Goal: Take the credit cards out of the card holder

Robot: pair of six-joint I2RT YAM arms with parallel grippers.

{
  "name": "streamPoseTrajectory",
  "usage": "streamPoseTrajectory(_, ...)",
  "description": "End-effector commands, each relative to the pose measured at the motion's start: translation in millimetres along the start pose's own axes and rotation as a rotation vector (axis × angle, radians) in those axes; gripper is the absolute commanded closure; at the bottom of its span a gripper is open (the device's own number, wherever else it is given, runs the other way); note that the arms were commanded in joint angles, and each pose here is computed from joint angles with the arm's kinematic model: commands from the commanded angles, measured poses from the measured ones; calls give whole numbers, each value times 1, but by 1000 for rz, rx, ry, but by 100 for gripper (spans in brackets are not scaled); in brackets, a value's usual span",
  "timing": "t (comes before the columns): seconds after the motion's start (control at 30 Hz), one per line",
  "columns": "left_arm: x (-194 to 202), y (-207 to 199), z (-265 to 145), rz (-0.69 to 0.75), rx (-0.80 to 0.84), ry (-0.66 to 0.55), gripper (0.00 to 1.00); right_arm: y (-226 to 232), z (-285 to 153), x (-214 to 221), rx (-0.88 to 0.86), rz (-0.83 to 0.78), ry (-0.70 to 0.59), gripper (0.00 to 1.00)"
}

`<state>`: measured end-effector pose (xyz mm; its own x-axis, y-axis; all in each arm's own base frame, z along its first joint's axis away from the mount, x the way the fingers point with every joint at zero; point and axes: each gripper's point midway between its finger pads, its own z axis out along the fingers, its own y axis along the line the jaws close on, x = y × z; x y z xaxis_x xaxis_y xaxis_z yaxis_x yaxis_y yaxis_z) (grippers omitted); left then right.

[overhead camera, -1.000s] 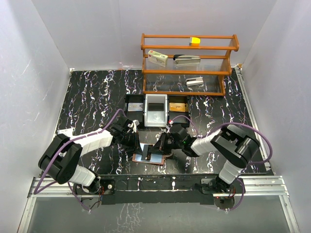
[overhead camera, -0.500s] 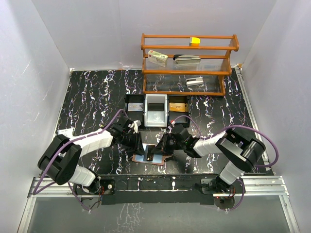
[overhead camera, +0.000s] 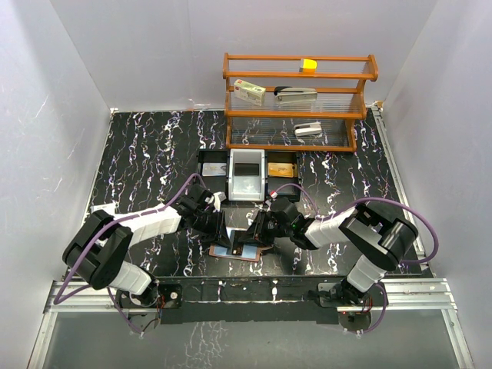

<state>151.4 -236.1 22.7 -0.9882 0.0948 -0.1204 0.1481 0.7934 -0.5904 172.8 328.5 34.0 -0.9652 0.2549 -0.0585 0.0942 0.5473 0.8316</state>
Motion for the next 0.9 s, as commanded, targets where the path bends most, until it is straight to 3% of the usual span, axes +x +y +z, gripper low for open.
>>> streamPoseTrajectory(0.0, 9, 10, 3, -12, -41, 24, 82, 22, 1, -9, -55, -14, -29, 82)
streamPoseTrajectory(0.17, 10, 11, 3, -17, -46, 27, 84, 18, -1, -10, -41, 0, -43, 76)
streamPoseTrajectory(0.37, 8, 10, 3, -13, -46, 27, 84, 16, -2, -7, -30, 14, -76, 76)
streamPoseTrajectory(0.87, 7, 7, 0, -9, -40, 23, 85, 21, -1, 0, -29, 29, -172, 88)
